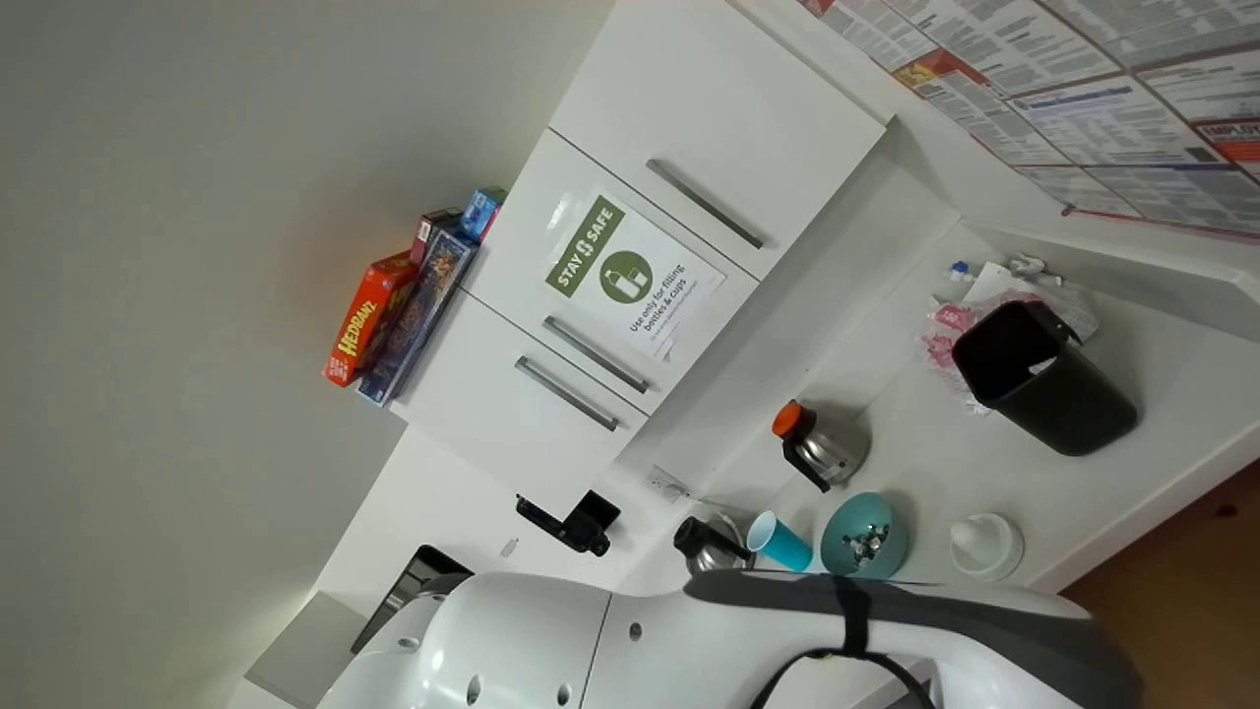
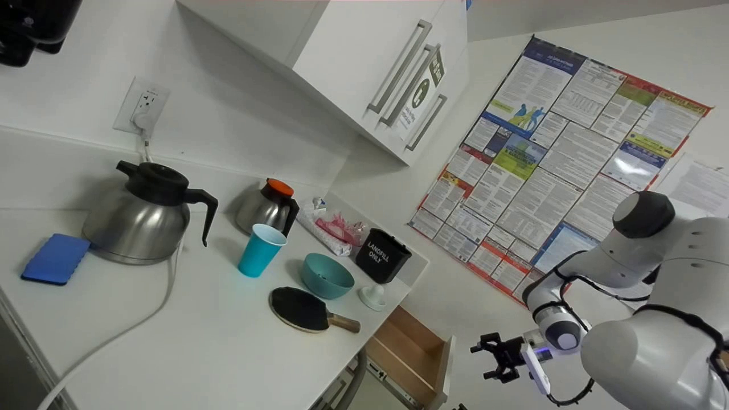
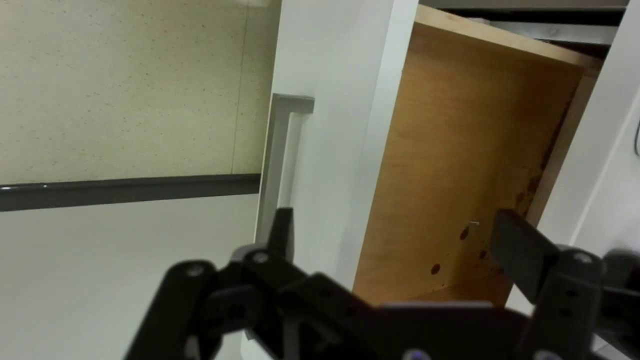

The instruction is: Take the object out of the drawer then close the drawer

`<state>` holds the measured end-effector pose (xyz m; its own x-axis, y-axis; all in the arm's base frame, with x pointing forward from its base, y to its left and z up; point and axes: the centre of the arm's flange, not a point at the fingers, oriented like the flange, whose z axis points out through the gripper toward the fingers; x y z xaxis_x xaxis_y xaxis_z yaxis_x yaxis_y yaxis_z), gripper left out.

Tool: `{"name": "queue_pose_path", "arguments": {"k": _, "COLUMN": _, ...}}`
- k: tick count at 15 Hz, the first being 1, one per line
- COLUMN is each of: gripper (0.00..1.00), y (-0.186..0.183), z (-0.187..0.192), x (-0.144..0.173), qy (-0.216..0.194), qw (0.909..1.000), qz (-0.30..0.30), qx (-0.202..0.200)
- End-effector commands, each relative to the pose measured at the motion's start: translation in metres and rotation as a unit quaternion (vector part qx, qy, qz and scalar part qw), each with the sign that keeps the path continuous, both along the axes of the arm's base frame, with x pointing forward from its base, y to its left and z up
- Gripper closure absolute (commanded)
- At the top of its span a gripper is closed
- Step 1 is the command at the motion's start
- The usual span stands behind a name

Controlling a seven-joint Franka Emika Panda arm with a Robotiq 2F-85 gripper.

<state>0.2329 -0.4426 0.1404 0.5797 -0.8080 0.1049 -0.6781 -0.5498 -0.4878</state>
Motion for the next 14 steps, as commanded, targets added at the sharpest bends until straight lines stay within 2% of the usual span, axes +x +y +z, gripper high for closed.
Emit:
{"name": "queue_pose_path", "arguments": {"k": 1, "gripper": 0.0, "y": -0.031, "z": -0.019, "x": -0.022, "qy": -0.046, "qw": 0.9984, "qz": -0.018, "qx": 0.028}}
{"name": "queue_pose_path", "arguments": {"k": 3, "gripper": 0.0, "y": -0.047, "z": -0.029, "x": -0.03, "qy": -0.058, "qw": 0.9971, "qz": -0.02, "qx": 0.046}}
{"name": "queue_pose_path", "arguments": {"k": 4, "gripper": 0.25, "y": -0.054, "z": -0.035, "x": -0.032, "qy": -0.062, "qw": 0.9962, "qz": -0.022, "qx": 0.058}}
{"name": "queue_pose_path", "arguments": {"k": 6, "gripper": 0.34, "y": -0.064, "z": -0.046, "x": -0.035, "qy": -0.071, "qw": 0.9946, "qz": -0.023, "qx": 0.072}}
{"name": "queue_pose_path", "arguments": {"k": 14, "gripper": 0.96, "y": -0.093, "z": -0.096, "x": -0.026, "qy": -0.088, "qw": 0.9892, "qz": -0.034, "qx": 0.112}}
